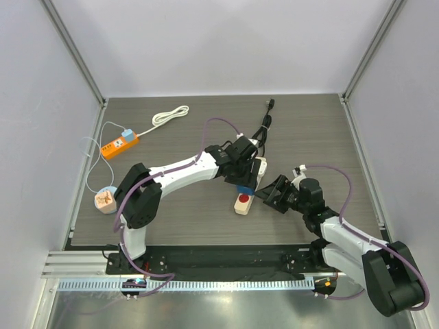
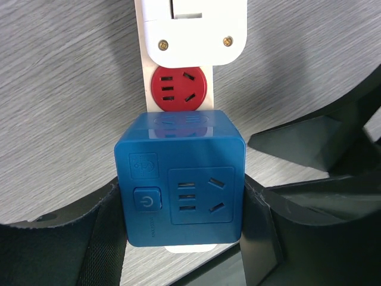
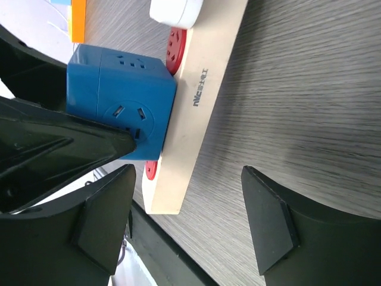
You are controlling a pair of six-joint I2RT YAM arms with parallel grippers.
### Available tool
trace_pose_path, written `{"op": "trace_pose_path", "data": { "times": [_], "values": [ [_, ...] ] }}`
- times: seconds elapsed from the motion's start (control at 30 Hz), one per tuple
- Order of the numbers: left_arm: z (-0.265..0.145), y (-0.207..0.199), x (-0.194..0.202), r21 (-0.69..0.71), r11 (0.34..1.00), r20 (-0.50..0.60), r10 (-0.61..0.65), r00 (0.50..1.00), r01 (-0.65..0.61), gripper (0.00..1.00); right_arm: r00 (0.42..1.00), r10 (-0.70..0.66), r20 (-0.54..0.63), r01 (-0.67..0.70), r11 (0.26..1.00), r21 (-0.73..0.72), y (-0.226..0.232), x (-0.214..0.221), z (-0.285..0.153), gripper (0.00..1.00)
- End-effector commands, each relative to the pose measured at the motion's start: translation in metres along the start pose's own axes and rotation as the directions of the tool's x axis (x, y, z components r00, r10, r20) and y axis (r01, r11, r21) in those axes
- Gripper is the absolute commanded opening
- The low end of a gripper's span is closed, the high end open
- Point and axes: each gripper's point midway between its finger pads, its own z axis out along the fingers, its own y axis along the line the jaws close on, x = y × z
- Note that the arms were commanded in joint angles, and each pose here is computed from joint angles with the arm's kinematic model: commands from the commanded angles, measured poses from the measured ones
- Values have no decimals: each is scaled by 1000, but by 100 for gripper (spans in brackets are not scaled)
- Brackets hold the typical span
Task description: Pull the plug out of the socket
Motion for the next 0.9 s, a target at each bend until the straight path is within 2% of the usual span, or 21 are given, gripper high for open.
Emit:
{"op": "trace_pose_path", "data": {
  "times": [0.0, 0.53, 0.63, 0.73, 0.77, 0.8, 0.87],
  "values": [
    [-37, -43, -44, 173, 985, 133, -27, 991, 3, 0, 999, -29, 41, 32, 998, -62, 18, -9, 4, 77],
    [-40, -63, -56, 253, 966, 138, -92, 986, 54, 0, 1000, -18, 22, 19, 998, -59, 21, 10, 20, 72],
    [-40, -63, -54, 264, 962, 131, -104, 986, 66, 0, 999, 10, 37, -8, 999, -40, 12, 10, 22, 62],
    [-37, -64, -51, 273, 959, 122, -112, 986, 75, 0, 999, 30, 43, -30, 1000, -1, -1, 13, 23, 25],
    [-37, -65, -51, 279, 957, 121, -113, 986, 75, 0, 998, 42, 41, -43, 999, 23, -8, 16, 23, 8],
    [-37, -65, -51, 286, 955, 114, -113, 987, 76, 0, 998, 52, 43, -54, 998, 40, -13, 17, 23, 2],
    [-35, -63, -49, 289, 954, 101, -116, 988, 83, 0, 996, 70, 53, -73, 995, 70, -25, 20, 21, 1]
  ]
}}
